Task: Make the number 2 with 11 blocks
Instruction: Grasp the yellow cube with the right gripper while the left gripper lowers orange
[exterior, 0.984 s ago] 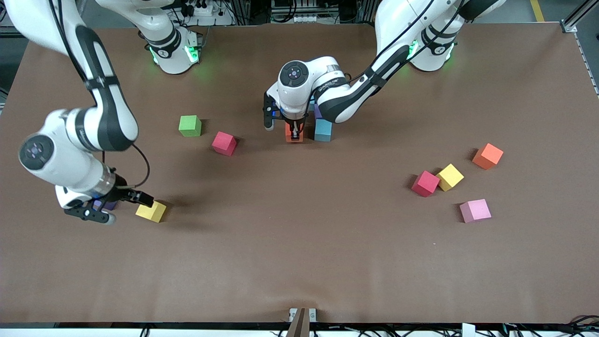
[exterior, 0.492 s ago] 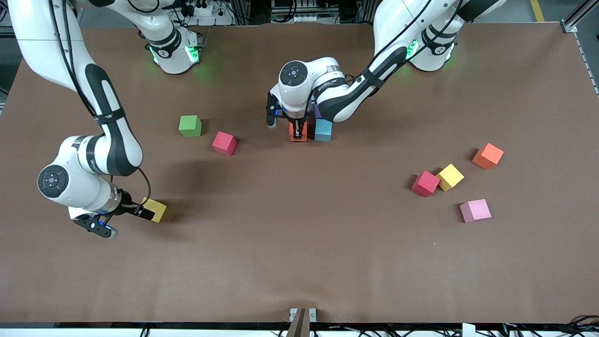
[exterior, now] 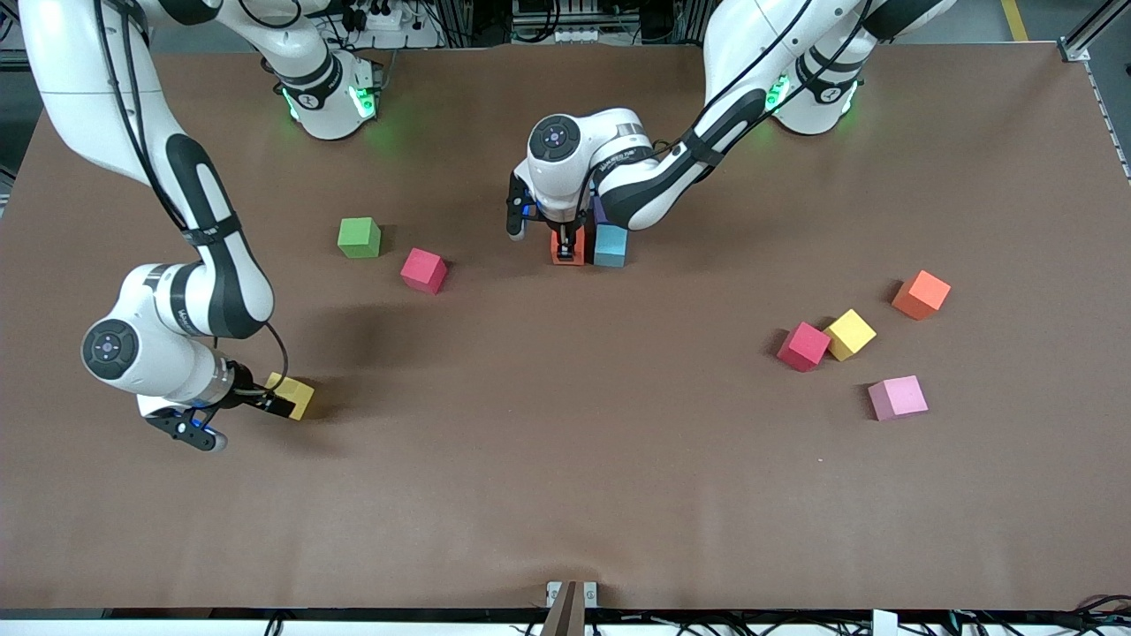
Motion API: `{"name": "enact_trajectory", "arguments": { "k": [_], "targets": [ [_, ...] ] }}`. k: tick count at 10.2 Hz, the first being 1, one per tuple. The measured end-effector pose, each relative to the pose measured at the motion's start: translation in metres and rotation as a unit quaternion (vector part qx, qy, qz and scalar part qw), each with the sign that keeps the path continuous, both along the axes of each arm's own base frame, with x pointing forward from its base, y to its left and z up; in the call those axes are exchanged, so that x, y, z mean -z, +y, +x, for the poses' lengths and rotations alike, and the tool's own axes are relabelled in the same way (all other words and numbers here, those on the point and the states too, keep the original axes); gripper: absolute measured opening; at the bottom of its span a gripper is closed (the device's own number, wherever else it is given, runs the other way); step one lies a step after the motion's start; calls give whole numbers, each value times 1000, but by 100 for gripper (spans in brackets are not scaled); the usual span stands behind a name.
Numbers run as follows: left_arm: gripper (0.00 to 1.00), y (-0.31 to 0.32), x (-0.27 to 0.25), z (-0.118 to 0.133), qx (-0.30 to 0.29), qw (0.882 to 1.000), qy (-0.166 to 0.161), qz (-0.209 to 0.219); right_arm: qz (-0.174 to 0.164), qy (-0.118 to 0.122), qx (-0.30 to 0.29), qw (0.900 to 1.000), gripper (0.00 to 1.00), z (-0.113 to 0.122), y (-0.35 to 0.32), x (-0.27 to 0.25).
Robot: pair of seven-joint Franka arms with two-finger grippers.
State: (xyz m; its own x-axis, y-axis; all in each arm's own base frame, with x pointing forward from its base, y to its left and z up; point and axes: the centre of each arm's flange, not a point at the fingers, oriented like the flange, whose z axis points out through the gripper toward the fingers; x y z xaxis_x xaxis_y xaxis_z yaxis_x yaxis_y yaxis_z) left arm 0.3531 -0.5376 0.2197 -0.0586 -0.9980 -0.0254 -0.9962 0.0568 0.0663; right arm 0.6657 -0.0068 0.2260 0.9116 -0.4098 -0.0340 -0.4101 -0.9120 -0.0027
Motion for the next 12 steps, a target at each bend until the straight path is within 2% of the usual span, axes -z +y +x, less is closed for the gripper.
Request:
{"name": "enact_trajectory", "arguments": {
  "k": [4,7,8,9,10,12],
  "targets": [
    [56,2,3,0,1,1000,-1,1,0,-3,-3,1000,100,1,3,16],
    [56,4,7,-3,3,1000,1,-1,-1,4,-2,1000,93,-1,3,32],
    [56,6,10,-6,4,1000,1,-3,-1,6,-2,1000,84,-2,3,35],
    [56,7,10,-6,4,1000,0,-6,-1,7,-2,1000,79,-2,3,36],
    [56,8,10,-7,5,1000,-2,-8,-1,7,-2,1000,65,-2,3,36],
    [56,9,10,-9,6,1000,-2,-7,-1,6,-3,1000,58,-1,3,36]
  ]
}}
